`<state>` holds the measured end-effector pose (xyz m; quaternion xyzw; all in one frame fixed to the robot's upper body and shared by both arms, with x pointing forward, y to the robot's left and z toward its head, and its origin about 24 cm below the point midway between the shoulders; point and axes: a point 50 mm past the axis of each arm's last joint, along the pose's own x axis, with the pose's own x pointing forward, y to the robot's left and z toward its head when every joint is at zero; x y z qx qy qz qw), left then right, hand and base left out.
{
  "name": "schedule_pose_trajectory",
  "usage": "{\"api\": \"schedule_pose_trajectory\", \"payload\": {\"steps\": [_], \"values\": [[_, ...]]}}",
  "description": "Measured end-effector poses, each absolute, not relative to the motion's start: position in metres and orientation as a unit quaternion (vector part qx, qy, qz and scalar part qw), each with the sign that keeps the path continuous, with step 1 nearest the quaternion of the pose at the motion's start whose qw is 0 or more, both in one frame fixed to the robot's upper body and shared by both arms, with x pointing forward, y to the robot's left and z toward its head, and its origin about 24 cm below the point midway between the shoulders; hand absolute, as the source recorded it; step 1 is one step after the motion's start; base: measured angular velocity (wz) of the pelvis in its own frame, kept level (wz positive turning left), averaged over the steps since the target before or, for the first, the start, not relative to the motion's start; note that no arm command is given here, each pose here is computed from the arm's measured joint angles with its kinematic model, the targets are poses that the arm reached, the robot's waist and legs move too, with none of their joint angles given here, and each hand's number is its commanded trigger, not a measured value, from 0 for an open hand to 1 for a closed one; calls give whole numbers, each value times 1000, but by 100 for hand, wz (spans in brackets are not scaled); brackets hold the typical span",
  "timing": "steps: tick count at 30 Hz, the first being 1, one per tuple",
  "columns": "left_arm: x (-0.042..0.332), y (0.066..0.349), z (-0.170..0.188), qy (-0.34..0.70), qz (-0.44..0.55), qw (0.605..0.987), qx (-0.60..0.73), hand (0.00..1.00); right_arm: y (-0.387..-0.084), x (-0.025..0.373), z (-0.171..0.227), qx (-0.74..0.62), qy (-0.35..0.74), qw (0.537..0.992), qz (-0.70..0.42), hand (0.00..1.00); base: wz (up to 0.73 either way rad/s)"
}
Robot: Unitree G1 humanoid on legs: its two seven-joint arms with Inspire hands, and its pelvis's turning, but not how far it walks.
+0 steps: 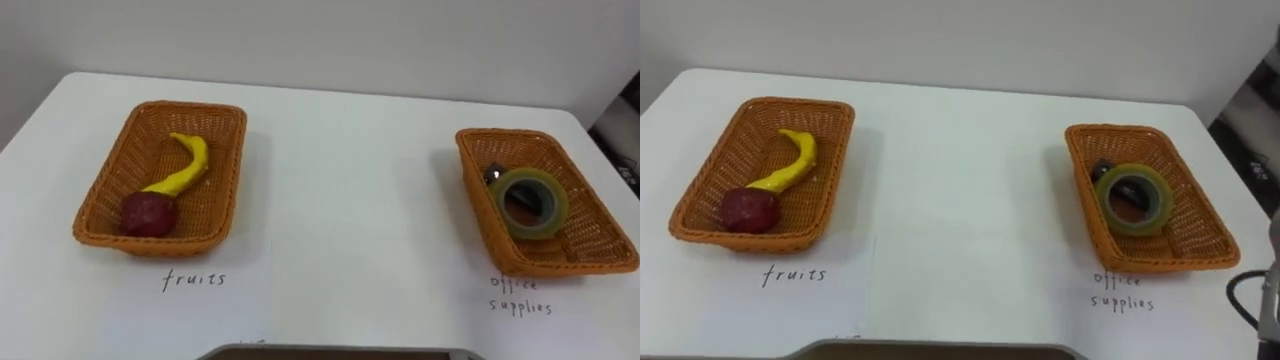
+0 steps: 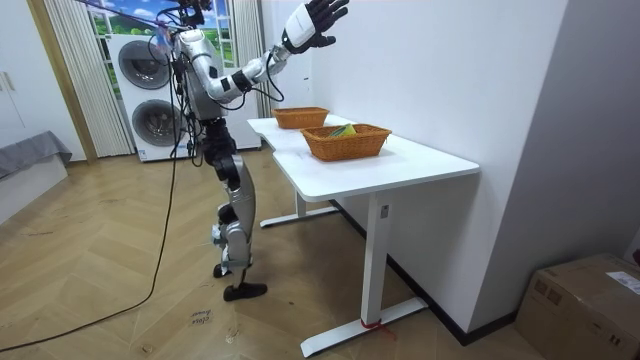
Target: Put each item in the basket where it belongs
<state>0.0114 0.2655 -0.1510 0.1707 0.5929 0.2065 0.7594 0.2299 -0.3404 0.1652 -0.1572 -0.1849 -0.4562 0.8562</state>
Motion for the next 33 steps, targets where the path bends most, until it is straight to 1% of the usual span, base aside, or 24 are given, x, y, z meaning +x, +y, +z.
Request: {"api": "schedule_pose_trajectory", "payload": {"steps": [4,9,11,13,17,20,25,30,33], "values": [[8,268,-150,594,208,757,176,0,-353,209,145,-147,-148,850,-483,0,-5],[5,268,-150,597,207,755,176,0,-360,193,133,-150,-126,829,-523,0,-2],[6,268,-150,596,211,756,172,0,-361,187,127,-138,-117,827,-532,0,-5],[4,266,-151,598,216,755,161,0,-361,185,118,-81,-106,831,-539,0,-15],[8,266,-150,591,223,757,166,0,-363,175,101,13,-81,826,-558,0,-3],[11,268,-149,583,233,760,170,0,-367,165,81,69,-45,808,-584,0,0],[10,268,-149,582,239,759,166,0,-374,141,39,162,18,732,-661,0,0],[10,267,-149,582,235,759,171,0,-371,126,4,200,79,681,-700,0,4],[14,266,-148,576,235,765,169,0,-369,106,-16,219,120,647,-721,0,9]]}}
